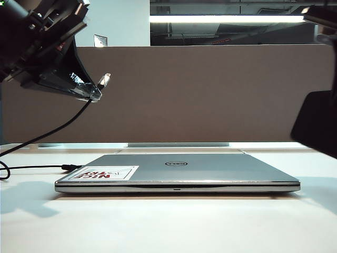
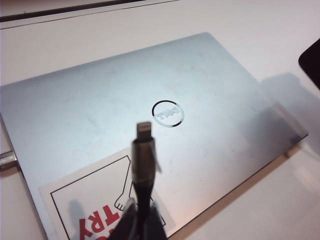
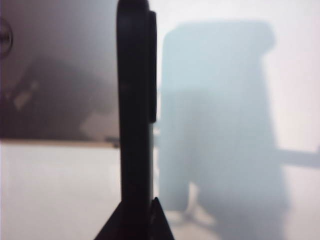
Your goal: Pick up the charging cable and the phone, plug the charging cable into the charging port on the phone, and finally place them back on the table.
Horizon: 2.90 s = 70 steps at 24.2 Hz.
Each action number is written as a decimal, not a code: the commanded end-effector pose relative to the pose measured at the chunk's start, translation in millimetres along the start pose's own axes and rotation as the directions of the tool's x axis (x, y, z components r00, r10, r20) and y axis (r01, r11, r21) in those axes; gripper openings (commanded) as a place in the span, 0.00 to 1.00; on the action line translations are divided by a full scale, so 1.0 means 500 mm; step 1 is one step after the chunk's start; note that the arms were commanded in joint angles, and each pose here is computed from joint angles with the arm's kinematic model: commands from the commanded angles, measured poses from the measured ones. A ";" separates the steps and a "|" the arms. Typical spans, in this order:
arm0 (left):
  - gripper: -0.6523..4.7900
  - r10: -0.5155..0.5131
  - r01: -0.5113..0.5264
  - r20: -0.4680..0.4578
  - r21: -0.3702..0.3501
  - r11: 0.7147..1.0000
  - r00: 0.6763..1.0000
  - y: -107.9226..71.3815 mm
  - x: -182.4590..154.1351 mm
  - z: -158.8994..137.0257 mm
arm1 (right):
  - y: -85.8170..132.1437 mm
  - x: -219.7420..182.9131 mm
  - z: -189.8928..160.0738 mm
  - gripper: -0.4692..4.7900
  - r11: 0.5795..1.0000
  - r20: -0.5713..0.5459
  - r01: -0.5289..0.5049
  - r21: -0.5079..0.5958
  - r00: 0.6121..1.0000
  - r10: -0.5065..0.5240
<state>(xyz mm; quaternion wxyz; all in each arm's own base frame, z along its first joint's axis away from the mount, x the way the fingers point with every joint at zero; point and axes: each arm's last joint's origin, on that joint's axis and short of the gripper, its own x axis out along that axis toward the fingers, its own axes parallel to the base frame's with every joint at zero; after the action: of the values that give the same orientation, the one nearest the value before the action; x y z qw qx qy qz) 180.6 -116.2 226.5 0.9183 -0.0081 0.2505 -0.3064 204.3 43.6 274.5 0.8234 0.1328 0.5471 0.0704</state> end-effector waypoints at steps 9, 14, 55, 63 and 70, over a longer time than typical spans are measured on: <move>0.11 -0.009 0.009 0.018 0.002 1.000 1.000 -0.004 -0.002 0.007 | 0.013 0.069 -0.007 0.07 0.990 -0.216 0.127 -0.053 0.967 -0.136; 0.11 -0.009 0.009 0.018 0.002 1.000 1.000 -0.004 -0.002 0.007 | 0.012 0.091 -0.002 0.07 0.989 -0.250 0.137 -0.052 0.957 -0.146; 0.11 -0.135 0.135 -0.129 -0.010 0.991 0.982 -0.067 0.005 -0.050 | 0.055 0.093 0.055 0.09 0.963 -0.116 -0.267 -0.039 0.958 0.261; 0.11 -0.153 0.145 -0.233 -0.052 0.988 0.960 -0.083 0.014 -0.080 | 0.086 0.088 0.112 0.09 0.876 0.110 -0.468 -0.113 0.871 0.479; 0.11 -0.213 0.202 -0.297 -0.067 0.977 0.931 -0.121 0.022 -0.101 | 0.086 0.135 0.114 0.09 0.783 0.168 -0.616 -0.083 0.766 0.620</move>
<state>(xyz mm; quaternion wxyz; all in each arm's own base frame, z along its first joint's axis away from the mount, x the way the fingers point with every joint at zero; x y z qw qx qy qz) 132.0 -162.2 187.3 0.8340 -0.0002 0.3898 -0.3905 281.7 92.2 245.2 0.8064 0.2807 0.4220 0.3046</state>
